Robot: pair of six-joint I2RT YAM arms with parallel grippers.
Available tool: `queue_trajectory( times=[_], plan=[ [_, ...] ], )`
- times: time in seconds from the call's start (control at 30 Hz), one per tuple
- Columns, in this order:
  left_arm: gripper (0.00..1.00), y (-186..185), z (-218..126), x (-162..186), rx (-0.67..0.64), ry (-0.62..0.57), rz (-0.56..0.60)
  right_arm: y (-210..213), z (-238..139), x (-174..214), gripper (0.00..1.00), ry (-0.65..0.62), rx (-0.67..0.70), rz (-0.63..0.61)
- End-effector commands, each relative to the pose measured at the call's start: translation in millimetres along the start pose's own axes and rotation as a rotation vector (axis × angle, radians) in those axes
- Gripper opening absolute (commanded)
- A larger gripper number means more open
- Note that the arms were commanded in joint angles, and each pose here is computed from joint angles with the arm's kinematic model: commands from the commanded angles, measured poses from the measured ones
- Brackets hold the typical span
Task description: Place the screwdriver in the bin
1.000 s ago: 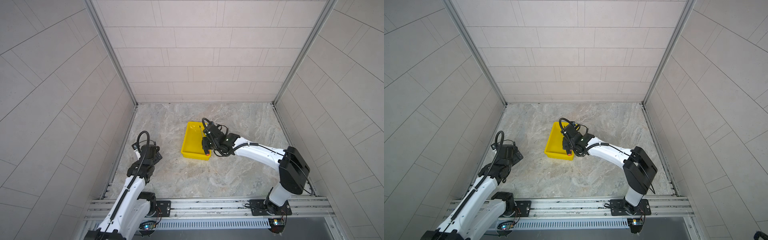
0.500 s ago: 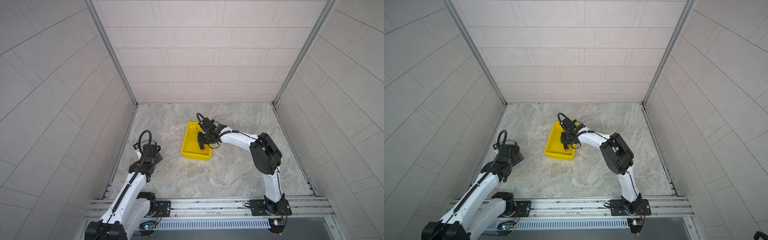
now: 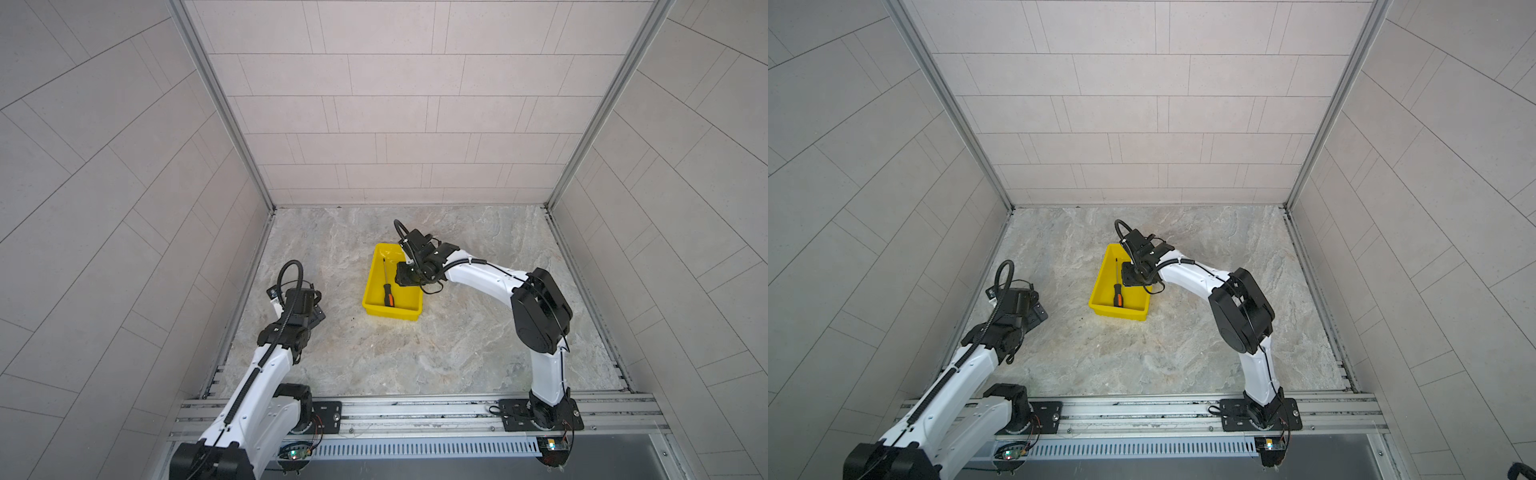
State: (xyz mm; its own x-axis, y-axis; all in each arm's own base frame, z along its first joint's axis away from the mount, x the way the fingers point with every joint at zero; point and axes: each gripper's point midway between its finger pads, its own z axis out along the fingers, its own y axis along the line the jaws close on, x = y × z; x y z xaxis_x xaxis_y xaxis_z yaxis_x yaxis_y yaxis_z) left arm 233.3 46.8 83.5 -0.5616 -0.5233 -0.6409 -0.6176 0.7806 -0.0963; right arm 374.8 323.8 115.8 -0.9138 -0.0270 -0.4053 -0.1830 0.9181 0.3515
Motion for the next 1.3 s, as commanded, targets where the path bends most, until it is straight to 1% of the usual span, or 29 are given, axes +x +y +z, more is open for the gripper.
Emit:
queue_trajectory(
  times=[0.0,0.07,0.13,0.27,0.33,0.43,0.47,0.53,0.57,0.6,0.63,0.7,0.77,0.8,0.93,0.97,1.0,1.07,1.13,1.17,1.23,1.27],
  plan=[
    [1.0,-2,-3,-10,0.001,-0.021,-0.014,-6,-47,-13,0.39,-0.074,0.027,-0.045],
    [1.0,-4,-3,-11,0.007,-0.024,-0.016,-19,-70,-24,0.39,-0.139,0.066,-0.082],
    [1.0,-5,-3,-9,0.013,-0.013,-0.01,-38,-95,-36,0.4,-0.218,0.138,-0.12],
    [1.0,-5,-2,-9,0.007,-0.015,-0.01,-87,-148,-52,0.48,-0.379,0.35,-0.187],
    [1.0,-7,-1,-9,0.016,-0.01,-0.009,-108,-169,-53,0.49,-0.462,0.464,-0.232],
    [1.0,-7,-1,-7,0.016,0.003,-0.003,-135,-193,-47,0.51,-0.592,0.6,-0.276],
    [1.0,-7,-1,-8,0.011,-0.001,-0.005,-144,-199,-43,0.55,-0.62,0.639,-0.271],
    [1.0,-8,0,-9,0.016,-0.005,-0.006,-164,-209,-35,0.67,-0.678,0.692,-0.222],
    [1.0,-9,0,-8,0.019,-0.001,-0.006,-170,-212,-32,0.71,-0.699,0.688,-0.19],
    [1.0,-9,0,-7,0.022,0.007,-0.004,-178,-212,-28,0.73,-0.716,0.67,-0.157],
    [1.0,-9,0,-6,0.023,0.011,-0.003,-186,-210,-24,0.8,-0.723,0.646,-0.128],
    [1.0,-9,-1,-7,0.022,0.006,-0.004,-197,-207,-19,0.85,-0.731,0.604,-0.087],
    [1.0,-10,0,-7,0.027,0.001,-0.006,-214,-210,-16,0.96,-0.732,0.633,-0.037],
    [1.0,-11,0,-6,0.036,0.005,-0.005,-226,-213,-15,0.99,-0.732,0.668,0.002],
    [1.0,-13,0,-5,0.049,0.013,0.003,-255,-209,-13,0.99,-0.668,0.703,0.08],
    [1.0,-13,0,-6,0.05,0.007,0.0,-263,-210,-11,0.99,-0.659,0.735,0.097],
    [1.0,-14,0,-6,0.052,0.007,0.0,-275,-213,-9,0.99,-0.664,0.797,0.13],
    [1.0,-15,0,-4,0.057,0.018,0.003,-293,-216,-7,0.99,-0.692,0.904,0.146],
    [1.0,-14,-1,-3,0.059,0.022,0.004,-306,-210,-5,0.99,-0.739,0.974,0.135],
    [1.0,-15,-1,-3,0.061,0.019,0.004,-310,-202,-7,0.99,-0.773,0.969,0.113],
    [1.0,-15,-1,-4,0.066,0.014,0.001,-308,-178,-7,0.99,-0.81,0.915,0.009],
    [1.0,-16,-2,-3,0.071,0.018,0.001,-306,-173,-9,0.99,-0.833,0.904,-0.03]
  ],
)
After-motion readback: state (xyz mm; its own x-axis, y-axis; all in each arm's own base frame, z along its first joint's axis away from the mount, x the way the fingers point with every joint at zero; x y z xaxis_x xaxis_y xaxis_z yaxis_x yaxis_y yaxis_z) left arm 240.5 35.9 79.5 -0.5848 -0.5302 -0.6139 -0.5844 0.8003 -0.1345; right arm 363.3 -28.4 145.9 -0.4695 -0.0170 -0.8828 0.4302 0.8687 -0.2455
